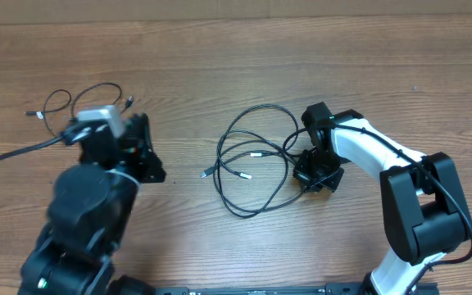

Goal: Untangle cables

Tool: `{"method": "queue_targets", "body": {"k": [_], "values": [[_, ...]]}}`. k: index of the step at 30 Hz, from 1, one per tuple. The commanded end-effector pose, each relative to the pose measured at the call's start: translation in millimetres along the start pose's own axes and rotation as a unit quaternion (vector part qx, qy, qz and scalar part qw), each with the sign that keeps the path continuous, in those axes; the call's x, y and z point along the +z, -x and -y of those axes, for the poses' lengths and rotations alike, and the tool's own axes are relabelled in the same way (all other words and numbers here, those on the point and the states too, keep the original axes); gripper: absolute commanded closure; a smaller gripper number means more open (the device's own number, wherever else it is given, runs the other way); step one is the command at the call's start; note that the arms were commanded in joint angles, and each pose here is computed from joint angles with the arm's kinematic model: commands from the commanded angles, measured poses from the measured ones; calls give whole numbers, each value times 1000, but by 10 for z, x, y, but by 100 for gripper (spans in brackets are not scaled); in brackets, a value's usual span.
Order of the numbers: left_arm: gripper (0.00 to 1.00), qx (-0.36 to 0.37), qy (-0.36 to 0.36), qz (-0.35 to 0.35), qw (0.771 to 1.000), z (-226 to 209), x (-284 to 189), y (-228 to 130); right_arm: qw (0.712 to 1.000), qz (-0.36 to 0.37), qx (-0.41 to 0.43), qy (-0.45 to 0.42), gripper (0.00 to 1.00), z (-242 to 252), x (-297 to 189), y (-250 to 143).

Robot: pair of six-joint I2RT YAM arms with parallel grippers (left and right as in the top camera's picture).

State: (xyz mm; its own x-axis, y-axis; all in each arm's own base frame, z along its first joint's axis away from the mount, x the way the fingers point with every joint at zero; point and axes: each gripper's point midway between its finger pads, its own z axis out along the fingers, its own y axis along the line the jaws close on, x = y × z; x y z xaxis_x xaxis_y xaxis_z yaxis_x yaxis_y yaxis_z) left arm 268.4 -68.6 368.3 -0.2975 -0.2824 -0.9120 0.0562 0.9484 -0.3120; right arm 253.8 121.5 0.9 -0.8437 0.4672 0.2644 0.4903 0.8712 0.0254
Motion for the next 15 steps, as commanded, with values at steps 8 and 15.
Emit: {"method": "queue_targets", "body": {"k": [8, 15], "values": [[70, -9, 5, -325, 946, 24, 427, -1456, 1000, 8, -9, -4, 96, 7, 34, 36], [75, -38, -16, -484, 874, 161, 660, -2230, 1000, 19, -10, -10, 95, 22, 33, 75]]}}
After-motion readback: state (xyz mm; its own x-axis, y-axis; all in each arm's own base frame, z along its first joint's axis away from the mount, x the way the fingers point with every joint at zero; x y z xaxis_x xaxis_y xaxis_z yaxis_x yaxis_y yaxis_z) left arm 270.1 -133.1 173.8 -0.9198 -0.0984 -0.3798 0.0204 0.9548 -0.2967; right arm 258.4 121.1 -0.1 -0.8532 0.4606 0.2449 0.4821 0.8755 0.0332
